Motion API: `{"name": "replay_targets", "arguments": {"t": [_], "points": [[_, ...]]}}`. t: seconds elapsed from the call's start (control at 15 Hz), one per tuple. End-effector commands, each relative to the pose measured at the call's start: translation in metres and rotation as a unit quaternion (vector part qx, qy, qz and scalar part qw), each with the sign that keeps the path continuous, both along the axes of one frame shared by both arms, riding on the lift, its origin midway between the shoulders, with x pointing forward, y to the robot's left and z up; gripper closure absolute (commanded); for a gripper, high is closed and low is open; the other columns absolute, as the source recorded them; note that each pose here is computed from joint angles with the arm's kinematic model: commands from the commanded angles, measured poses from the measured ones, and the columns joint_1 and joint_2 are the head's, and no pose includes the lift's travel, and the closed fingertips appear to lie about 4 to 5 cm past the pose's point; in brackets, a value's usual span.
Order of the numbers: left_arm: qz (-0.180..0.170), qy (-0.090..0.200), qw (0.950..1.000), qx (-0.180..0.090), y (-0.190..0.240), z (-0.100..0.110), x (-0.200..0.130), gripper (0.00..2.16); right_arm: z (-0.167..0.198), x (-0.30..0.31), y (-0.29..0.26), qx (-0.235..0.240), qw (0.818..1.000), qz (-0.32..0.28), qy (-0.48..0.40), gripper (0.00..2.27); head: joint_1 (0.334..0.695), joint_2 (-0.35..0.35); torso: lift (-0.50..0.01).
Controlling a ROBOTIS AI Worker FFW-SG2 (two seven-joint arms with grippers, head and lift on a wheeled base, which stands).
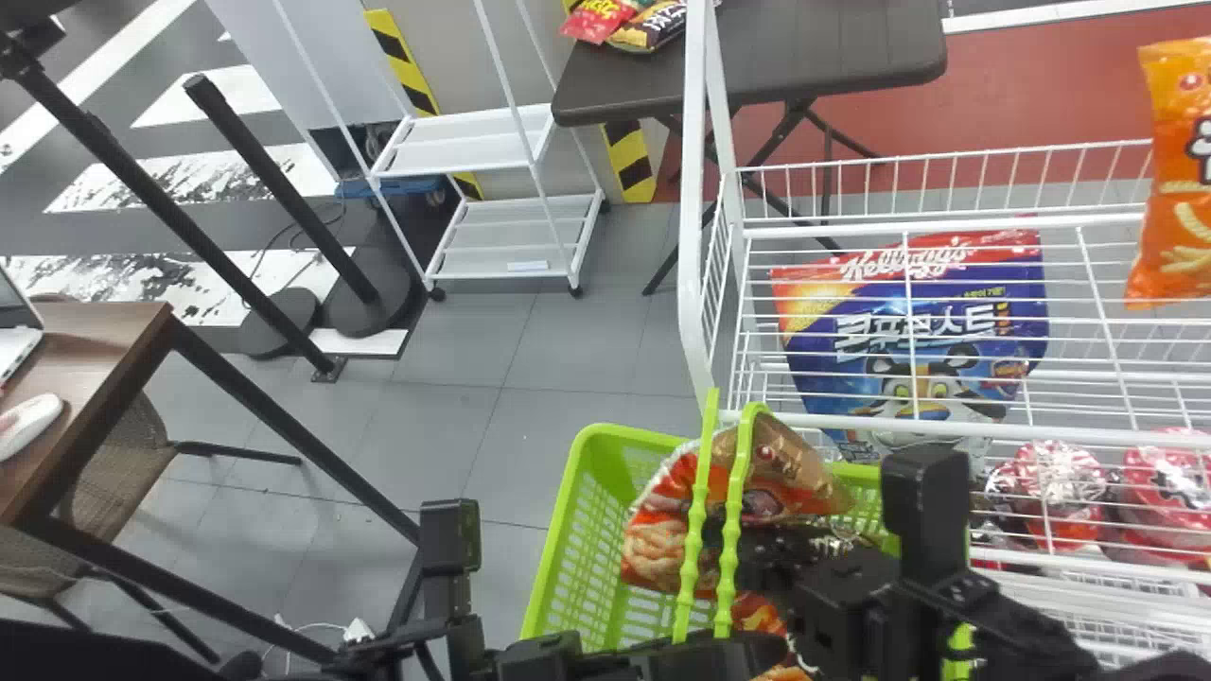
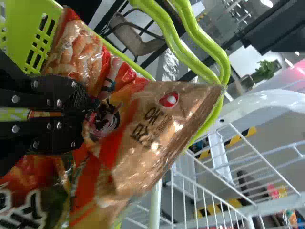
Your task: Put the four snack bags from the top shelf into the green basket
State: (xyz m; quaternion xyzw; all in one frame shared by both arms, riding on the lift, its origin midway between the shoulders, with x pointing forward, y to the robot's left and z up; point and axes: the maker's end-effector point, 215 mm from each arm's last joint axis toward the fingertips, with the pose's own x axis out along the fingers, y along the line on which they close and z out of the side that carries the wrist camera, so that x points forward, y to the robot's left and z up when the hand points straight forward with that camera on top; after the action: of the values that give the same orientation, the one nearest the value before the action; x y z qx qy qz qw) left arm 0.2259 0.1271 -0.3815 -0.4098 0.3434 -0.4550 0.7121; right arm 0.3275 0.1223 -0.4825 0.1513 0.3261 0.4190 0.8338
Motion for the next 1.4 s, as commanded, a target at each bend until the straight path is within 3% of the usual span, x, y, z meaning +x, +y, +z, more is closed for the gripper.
{"name": "replay_targets", "arguments": {"t": [0.0, 0.13, 0.33, 0.67, 0.8, 1.13, 1.33], "points": [[0.0, 0.0, 1.0, 0.001, 0.001, 0.0, 0.0, 2.14, -0.025, -0.038, 0.008, -0.026, 0.997, 0.046, 0.064, 0.0, 0.695, 0.35, -0.001], [-0.001, 0.001, 1.0, 0.002, 0.001, -0.001, 0.0, 2.14, -0.02, -0.069, -0.004, -0.034, 0.992, 0.069, 0.103, 0.05, 0.695, 0.35, -0.001], [-0.002, 0.0, 1.0, 0.002, 0.0, -0.001, 0.0, 2.14, 0.006, -0.071, -0.05, -0.047, 0.993, 0.04, 0.1, 0.04, 0.695, 0.35, -0.001], [-0.001, 0.0, 1.0, 0.003, 0.002, -0.001, 0.0, 2.14, 0.013, -0.02, -0.187, -0.117, 0.986, -0.089, 0.076, 0.05, 0.695, 0.35, -0.001], [-0.002, 0.001, 1.0, 0.002, 0.001, -0.001, 0.001, 2.14, 0.031, 0.025, -0.238, -0.124, 0.98, -0.148, 0.034, 0.05, 0.695, 0.188, -0.001], [-0.002, 0.002, 1.0, -0.001, 0.0, -0.002, 0.0, 2.14, 0.072, 0.133, -0.316, -0.159, 0.954, -0.242, -0.08, 0.05, 0.695, -0.069, -0.001], [-0.002, 0.002, 1.0, -0.002, -0.001, -0.001, -0.001, 2.14, 0.086, 0.189, -0.347, -0.181, 0.934, -0.281, -0.127, 0.05, 0.695, -0.114, -0.001]]}}
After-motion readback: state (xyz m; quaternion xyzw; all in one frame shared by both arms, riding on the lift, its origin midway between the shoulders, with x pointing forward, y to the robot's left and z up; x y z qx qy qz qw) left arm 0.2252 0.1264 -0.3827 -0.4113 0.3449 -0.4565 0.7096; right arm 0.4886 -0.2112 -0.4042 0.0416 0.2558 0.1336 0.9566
